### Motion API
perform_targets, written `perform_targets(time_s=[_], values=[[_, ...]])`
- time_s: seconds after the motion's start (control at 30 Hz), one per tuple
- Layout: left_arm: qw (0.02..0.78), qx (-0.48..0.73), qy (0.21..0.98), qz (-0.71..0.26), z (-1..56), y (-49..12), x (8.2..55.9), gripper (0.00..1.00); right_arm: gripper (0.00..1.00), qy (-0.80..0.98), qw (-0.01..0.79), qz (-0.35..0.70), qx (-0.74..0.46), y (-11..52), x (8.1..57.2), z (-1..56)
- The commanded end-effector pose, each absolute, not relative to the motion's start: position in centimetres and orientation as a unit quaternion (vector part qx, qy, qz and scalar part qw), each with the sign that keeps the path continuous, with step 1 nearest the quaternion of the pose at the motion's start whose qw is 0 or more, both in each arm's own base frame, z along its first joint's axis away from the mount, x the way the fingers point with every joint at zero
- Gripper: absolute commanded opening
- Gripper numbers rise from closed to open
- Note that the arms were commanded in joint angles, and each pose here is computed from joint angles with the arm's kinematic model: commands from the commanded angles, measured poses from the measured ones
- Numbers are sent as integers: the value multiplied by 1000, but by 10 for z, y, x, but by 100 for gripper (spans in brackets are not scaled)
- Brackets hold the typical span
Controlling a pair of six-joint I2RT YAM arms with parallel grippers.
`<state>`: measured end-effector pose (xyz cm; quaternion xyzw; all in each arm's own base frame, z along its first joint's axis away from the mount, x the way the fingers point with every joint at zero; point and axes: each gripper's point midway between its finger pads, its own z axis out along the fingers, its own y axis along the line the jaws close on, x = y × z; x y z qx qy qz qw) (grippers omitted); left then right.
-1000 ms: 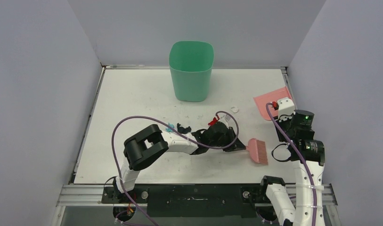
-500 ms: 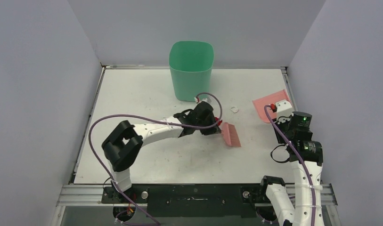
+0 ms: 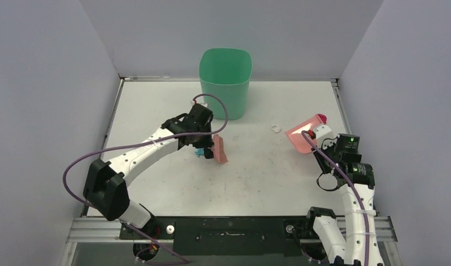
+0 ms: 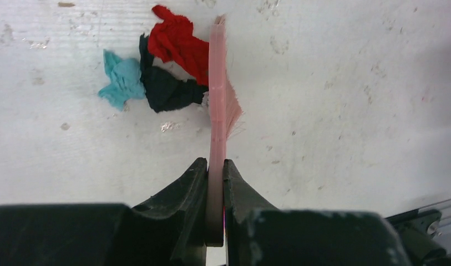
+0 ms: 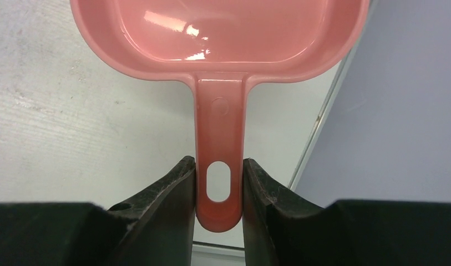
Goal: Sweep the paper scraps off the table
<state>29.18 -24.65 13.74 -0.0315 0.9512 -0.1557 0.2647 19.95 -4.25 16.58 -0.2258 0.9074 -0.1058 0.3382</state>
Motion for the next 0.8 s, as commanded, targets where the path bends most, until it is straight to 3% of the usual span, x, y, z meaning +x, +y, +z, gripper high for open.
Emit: perform_targets(time_s=[0.0,0.2,0.33,0.5,0.77], values=[[275,48,950,-137,182,-216,265,0,5,886,344,-69,-303,-26,207,166],[370,87,916,-125,252,-183,266,0,5,868,297,-2,-397,-7,202,157],[403,81,911,-43,271,-148,277,0,5,852,247,65,-456,13,188,147],[366,96,920,104,253,-110,290,0,5,830,205,91,-510,41,181,135],[310,117,932,148,208,-120,309,0,5,823,149,46,-546,75,183,114]])
